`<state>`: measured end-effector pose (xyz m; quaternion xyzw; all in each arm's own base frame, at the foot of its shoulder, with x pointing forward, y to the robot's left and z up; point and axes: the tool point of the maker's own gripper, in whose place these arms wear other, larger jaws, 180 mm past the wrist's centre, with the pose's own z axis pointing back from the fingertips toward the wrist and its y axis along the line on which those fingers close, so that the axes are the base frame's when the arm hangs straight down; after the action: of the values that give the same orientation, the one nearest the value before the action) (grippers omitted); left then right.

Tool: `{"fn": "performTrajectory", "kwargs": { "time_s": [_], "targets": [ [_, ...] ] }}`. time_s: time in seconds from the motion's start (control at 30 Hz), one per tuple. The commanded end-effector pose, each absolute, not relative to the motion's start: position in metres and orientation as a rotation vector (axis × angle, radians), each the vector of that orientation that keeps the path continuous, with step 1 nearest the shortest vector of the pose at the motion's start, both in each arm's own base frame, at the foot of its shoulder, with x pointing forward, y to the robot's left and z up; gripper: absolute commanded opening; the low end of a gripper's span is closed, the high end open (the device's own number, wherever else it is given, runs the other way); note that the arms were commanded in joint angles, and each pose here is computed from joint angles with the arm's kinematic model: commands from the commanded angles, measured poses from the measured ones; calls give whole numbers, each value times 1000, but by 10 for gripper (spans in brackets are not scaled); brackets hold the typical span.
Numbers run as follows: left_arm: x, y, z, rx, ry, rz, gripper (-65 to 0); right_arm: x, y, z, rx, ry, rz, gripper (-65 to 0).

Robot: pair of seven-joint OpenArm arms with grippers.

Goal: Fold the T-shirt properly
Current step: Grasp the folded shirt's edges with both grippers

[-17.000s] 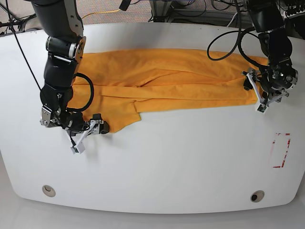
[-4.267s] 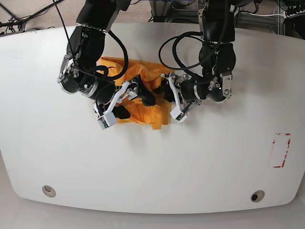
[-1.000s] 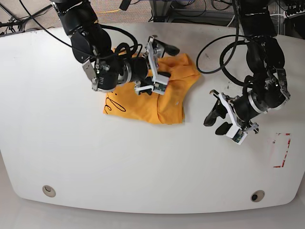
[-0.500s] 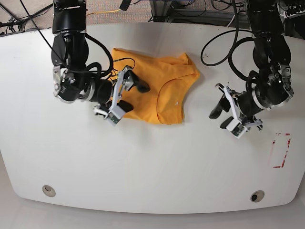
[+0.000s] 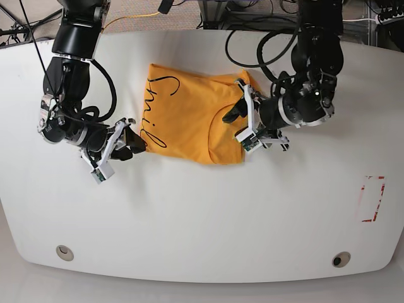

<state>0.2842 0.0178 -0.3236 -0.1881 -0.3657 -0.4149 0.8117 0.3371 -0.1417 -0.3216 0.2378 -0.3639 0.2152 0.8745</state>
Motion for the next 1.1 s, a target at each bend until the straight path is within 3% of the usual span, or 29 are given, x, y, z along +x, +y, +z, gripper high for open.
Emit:
{"fn": "performTrajectory", "kwargs": {
  "time_s": [0.0, 0.27, 0.6, 0.77, 1.07],
  "targets": [
    [284, 1, -320, -410, -806, -914, -404, 350, -144, -311, 494, -803, 451, -458],
    [266, -18, -353, -395, -694, -973, -406, 356, -136, -335, 459, -776, 440, -476],
    [267, 5, -373, -351, -621, -983, -406, 354, -122, -375, 351, -718, 538, -476],
    [290, 30, -393, -306, -556, -971, -406, 338, -124, -382, 338, -697, 551, -476],
    [340, 57, -375, -237, -617, -962, -406, 300, -105, -384, 335, -672, 627, -476]
  ]
}}
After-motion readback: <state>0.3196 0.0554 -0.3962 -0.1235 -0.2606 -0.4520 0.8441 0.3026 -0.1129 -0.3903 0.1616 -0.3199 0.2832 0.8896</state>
